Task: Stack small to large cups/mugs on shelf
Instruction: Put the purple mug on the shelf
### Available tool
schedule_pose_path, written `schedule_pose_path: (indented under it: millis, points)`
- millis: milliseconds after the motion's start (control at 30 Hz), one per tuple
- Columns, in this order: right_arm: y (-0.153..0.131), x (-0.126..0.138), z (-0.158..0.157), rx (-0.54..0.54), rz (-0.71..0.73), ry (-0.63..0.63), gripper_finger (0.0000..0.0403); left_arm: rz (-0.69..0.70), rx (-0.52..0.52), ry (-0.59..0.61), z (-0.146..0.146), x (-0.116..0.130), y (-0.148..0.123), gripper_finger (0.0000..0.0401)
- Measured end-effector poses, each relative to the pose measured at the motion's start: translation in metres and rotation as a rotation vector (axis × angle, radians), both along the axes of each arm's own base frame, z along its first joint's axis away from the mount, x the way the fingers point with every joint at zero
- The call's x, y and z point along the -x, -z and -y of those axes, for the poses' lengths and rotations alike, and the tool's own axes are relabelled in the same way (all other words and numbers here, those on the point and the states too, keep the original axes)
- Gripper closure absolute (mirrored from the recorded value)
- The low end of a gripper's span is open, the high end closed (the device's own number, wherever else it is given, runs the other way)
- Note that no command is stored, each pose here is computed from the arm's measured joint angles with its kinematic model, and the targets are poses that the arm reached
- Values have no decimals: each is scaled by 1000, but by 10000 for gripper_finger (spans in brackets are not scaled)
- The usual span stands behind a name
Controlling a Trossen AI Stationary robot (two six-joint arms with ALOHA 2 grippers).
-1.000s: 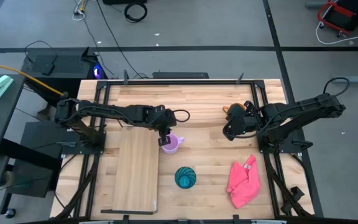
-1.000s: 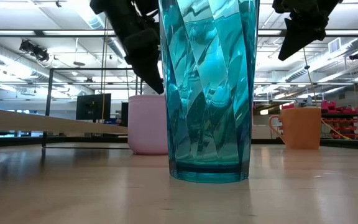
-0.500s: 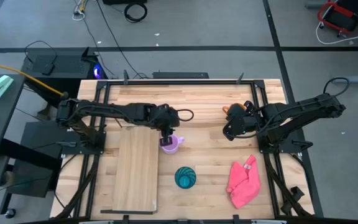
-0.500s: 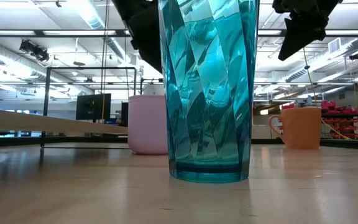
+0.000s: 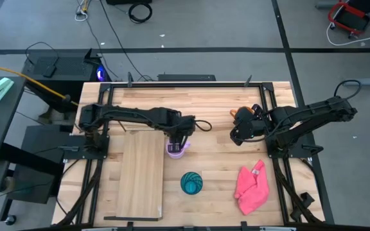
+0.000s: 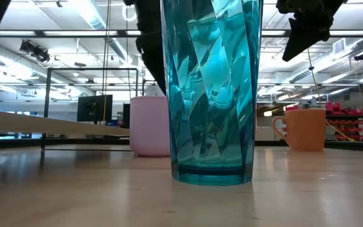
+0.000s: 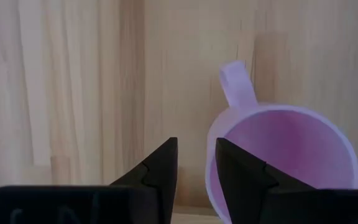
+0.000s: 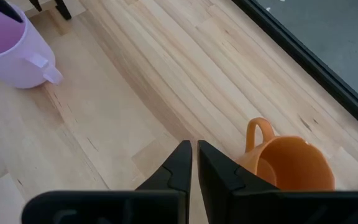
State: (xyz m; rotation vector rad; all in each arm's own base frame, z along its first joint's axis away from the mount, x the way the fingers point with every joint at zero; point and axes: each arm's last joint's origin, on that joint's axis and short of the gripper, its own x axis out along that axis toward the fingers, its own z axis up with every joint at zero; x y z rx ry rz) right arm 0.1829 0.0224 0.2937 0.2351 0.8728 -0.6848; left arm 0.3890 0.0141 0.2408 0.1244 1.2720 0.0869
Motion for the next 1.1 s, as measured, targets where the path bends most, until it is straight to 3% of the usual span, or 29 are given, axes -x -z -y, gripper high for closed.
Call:
schedule_pose_path:
  millis: [233, 567, 1100]
  points:
    - [0, 0, 0, 1, -18, -23, 371, -25, -10, 21, -2, -14, 1, 280]
    - [2, 2, -1, -1, -67, -78, 371, -167, -11, 3, -9, -2, -5, 260]
    - [1, 2, 0, 23, -85, -113, 371, -128, 92, 14, -19, -5, -5, 259]
